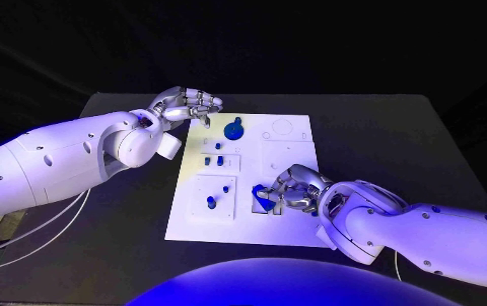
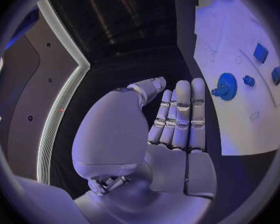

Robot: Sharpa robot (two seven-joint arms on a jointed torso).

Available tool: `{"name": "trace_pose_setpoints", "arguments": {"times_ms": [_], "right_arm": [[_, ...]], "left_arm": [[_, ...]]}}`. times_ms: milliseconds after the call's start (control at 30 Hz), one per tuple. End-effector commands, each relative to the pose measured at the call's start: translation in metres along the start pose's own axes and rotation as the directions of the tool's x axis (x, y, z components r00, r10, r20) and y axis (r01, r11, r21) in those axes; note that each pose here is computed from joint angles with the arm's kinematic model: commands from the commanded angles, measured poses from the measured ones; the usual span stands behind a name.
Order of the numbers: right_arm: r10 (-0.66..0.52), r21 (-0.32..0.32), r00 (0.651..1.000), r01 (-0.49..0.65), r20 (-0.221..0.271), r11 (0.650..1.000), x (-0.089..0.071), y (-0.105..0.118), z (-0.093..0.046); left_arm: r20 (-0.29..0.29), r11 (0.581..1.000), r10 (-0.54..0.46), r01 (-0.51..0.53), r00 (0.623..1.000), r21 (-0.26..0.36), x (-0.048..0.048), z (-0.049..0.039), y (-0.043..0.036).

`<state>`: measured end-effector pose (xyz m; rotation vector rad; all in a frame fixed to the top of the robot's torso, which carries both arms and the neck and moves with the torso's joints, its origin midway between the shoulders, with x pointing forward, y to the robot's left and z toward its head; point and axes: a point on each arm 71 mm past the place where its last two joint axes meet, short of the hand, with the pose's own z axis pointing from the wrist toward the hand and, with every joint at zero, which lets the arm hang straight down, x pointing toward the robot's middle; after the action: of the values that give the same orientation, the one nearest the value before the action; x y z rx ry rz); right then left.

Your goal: Assemble the parts on the task board

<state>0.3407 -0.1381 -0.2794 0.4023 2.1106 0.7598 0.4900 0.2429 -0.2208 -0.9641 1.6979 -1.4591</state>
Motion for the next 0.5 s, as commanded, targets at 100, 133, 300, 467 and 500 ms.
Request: {"name": "trace_pose_setpoints", "arguments": {"times_ms": [100, 133, 300, 467, 500], "right_arm": [[-0.005, -0.003, 1.000, 0.005, 0.019, 1.000, -0.0007, 0.0004, -0.0007], [-0.005, -0.003, 1.000, 0.005, 0.020, 1.000, -0.0008, 0.0004, -0.0006], [-0.011, 0.006, 1.000, 0.011, 0.021, 1.000, -0.0012, -0.0009, -0.0001], [-0.022, 0.016, 1.000, 0.022, 0.009, 1.000, -0.0006, -0.0020, 0.0006], [-0.024, 0.016, 1.000, 0.024, 0.007, 1.000, -0.0004, -0.0020, 0.0006]], "left_arm": [[-0.016, 1.000, -0.008, 0.008, 1.000, 0.007, 0.0021, 0.0000, -0.0012], [-0.016, 1.000, -0.008, 0.008, 1.000, 0.007, 0.0020, 0.0000, -0.0011], [-0.015, 1.000, -0.007, 0.007, 1.000, 0.007, 0.0018, -0.0003, -0.0011], [-0.015, 1.000, -0.007, 0.007, 1.000, 0.006, 0.0017, -0.0003, -0.0011], [-0.015, 1.000, -0.007, 0.007, 1.000, 0.006, 0.0017, -0.0003, -0.0011]]}}
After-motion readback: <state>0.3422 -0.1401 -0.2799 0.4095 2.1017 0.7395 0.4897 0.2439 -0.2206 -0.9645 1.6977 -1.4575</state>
